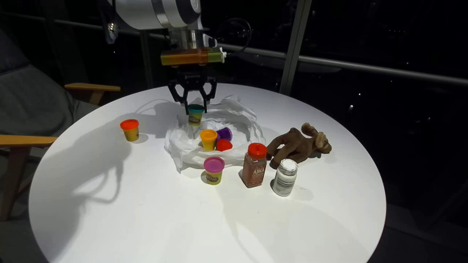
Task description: Remove the objects from the plastic and put them on the table
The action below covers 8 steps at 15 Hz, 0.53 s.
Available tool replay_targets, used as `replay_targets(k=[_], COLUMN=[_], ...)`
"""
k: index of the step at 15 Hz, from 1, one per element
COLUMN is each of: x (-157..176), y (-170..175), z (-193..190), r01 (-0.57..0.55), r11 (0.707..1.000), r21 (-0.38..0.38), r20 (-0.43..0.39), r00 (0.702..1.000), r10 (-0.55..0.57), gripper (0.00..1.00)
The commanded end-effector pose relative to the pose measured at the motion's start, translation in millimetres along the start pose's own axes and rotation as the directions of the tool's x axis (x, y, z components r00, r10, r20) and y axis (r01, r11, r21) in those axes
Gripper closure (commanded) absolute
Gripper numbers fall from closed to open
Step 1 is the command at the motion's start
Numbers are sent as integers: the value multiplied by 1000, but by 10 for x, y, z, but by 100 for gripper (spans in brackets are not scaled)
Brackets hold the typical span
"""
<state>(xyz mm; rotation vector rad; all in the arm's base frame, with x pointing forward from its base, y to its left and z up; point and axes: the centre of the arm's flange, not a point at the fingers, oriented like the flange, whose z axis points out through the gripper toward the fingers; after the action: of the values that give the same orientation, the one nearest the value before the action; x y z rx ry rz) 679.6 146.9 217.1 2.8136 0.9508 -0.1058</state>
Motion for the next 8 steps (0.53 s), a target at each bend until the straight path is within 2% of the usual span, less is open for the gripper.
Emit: replay_targets(k=[1, 5, 8], x=[-469, -749, -769], y=[-397, -736, -909], z=[-542, -648, -391], r01=[-21, -14, -46], r11=[997, 998, 998], r21=[-77, -67, -40], r20=[-29, -16, -41], r00=[999, 1000, 998], r10=[19, 13, 45], gripper=[72, 72, 72])
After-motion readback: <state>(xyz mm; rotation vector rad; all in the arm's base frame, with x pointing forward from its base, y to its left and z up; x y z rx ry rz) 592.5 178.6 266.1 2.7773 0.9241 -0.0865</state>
